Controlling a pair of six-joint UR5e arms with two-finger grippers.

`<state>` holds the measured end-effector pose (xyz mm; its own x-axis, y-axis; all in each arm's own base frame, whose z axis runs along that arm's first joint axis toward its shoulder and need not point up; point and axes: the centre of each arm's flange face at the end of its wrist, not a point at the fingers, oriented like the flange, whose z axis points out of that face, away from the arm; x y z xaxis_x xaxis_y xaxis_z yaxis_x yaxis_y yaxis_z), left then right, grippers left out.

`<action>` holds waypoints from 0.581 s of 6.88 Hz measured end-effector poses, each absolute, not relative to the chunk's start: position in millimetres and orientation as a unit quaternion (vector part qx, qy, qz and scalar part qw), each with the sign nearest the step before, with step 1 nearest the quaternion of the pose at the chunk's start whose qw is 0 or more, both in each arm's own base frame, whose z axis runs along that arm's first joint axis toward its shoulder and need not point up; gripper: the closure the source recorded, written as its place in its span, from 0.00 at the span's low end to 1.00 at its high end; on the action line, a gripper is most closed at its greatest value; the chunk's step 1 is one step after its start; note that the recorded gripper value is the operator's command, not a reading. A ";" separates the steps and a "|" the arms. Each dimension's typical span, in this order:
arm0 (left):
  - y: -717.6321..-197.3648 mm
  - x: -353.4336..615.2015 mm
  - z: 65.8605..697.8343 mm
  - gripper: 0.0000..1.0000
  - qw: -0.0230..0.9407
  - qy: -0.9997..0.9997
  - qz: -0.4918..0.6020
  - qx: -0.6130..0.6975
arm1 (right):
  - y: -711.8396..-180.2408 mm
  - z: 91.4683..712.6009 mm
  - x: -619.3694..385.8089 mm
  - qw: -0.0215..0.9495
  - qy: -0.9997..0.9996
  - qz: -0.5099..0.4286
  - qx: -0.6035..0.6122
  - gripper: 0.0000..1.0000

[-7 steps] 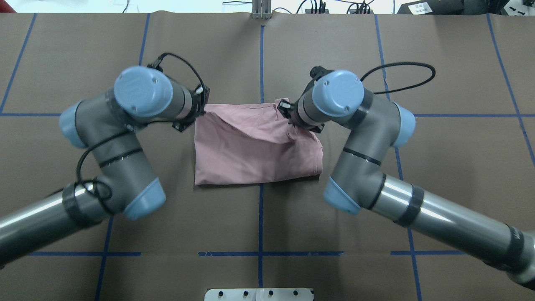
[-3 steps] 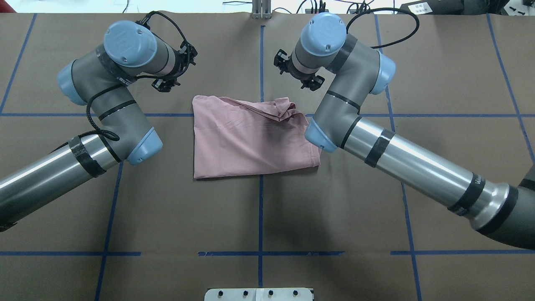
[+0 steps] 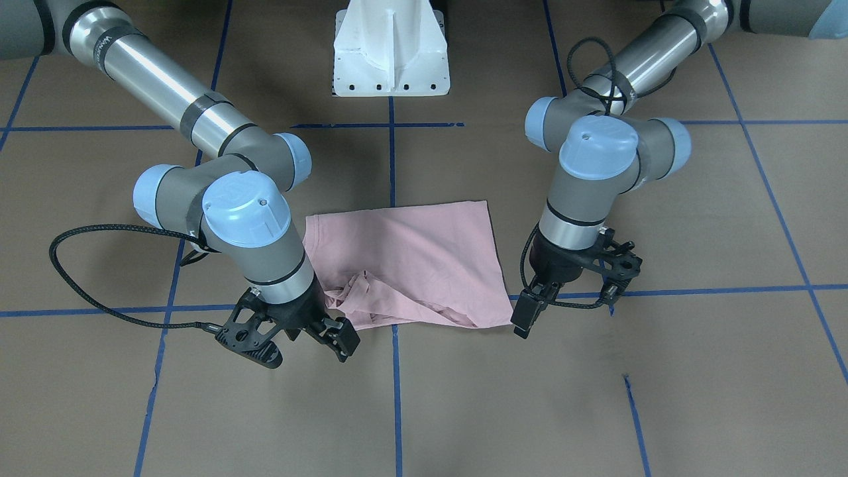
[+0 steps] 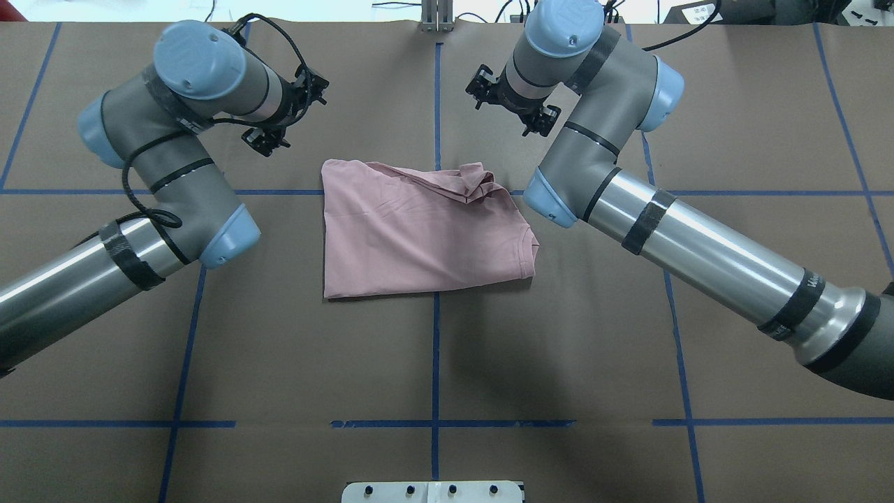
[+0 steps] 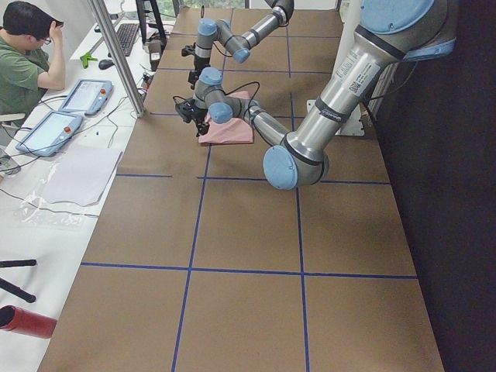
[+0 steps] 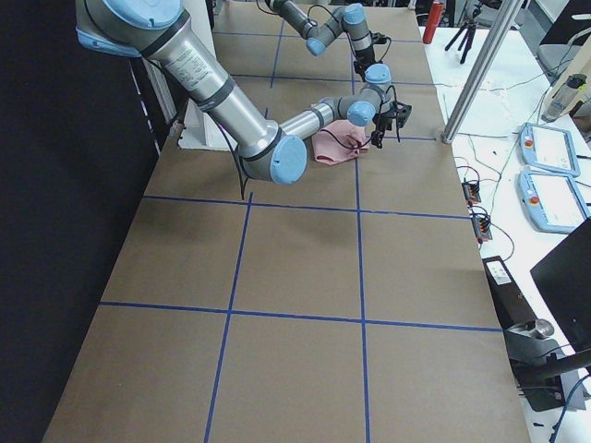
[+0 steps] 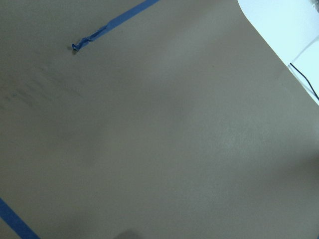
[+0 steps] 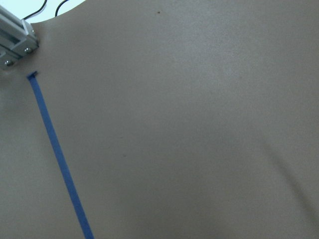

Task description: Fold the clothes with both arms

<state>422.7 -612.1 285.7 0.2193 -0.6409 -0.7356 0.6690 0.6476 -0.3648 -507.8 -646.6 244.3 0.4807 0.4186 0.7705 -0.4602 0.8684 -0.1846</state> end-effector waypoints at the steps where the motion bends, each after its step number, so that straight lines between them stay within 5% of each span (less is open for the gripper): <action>1: -609.7 397.6 291.1 0.00 0.790 0.463 -0.401 0.020 | -626.2 233.3 -521.8 0.869 -0.435 0.235 0.015 0.00; 4: -625.7 331.0 313.5 0.00 0.819 0.447 -0.356 0.054 | -590.0 202.5 -537.4 0.887 -0.426 0.179 0.022 0.00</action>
<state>331.0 -625.7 313.5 0.3475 -0.5353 -0.7698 0.6311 0.7408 -0.2302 -537.4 -590.0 202.5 0.5741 0.2977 0.7627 -0.3355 0.9353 -0.1125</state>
